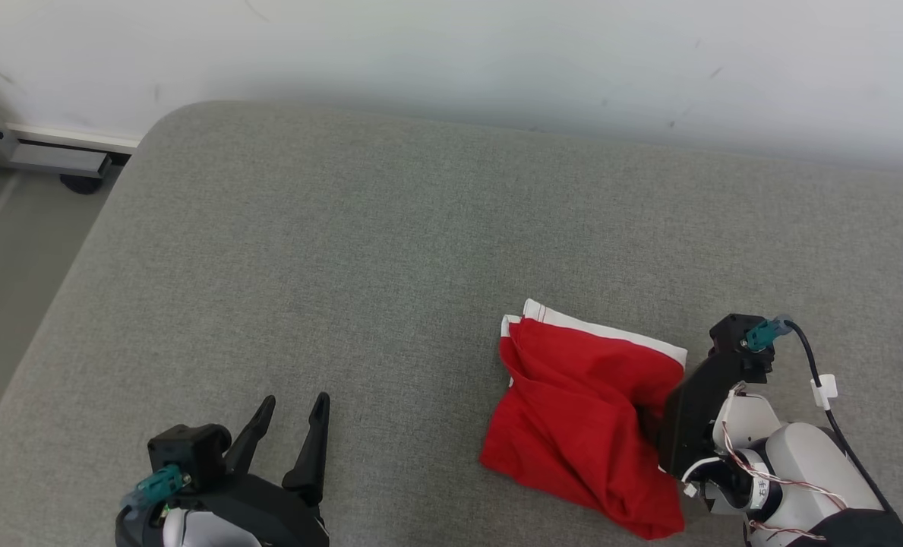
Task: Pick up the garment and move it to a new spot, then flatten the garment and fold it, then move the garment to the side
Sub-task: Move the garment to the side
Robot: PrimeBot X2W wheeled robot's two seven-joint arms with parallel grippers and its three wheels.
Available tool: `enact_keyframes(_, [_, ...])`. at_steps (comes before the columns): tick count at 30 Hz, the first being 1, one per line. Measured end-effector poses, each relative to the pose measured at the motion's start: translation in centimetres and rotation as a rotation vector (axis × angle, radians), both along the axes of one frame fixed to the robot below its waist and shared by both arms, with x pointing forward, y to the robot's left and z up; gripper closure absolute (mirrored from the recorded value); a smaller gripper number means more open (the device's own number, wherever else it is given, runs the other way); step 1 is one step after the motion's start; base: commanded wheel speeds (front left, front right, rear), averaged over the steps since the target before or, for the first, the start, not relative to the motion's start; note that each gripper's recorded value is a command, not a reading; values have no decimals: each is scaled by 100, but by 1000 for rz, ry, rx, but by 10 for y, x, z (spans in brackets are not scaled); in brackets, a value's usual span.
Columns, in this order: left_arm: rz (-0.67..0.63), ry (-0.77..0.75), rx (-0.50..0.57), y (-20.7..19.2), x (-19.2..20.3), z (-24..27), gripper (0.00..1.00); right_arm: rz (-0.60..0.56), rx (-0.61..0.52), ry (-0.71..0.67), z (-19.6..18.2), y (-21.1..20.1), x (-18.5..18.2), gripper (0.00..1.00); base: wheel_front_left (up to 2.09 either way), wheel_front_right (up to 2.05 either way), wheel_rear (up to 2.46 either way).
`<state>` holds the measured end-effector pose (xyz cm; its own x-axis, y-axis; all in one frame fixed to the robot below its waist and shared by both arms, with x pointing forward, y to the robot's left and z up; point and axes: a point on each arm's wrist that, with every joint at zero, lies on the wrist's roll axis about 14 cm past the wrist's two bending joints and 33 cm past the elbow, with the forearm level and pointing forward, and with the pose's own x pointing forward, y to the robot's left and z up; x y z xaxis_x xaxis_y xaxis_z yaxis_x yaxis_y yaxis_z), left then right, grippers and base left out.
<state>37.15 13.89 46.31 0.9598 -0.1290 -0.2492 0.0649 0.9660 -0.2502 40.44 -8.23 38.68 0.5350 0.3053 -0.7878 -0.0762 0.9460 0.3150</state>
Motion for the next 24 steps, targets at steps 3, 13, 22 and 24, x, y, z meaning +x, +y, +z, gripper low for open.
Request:
enact_keyframes(3, [2, 4, 0, 0, 0, -1, 0, 4, -13, 0, -1, 0, 0, 100, 0, 0, 0])
enact_keyframes(13, [4, 5, 0, 0, -2, -3, 0, 64, -58, -64, 19, -2, 7, 100, 0, 0, 0])
enact_keyframes(22, [-15, -33, -12, -10, -7, 9, 0, 103, -217, -249, 87, -53, 33, 100, 0, 0, 0])
enact_keyframes(24, [-17, -42, -13, -11, -8, 11, 0, 102, -240, -266, 99, -62, 35, 100, 0, 0, 0])
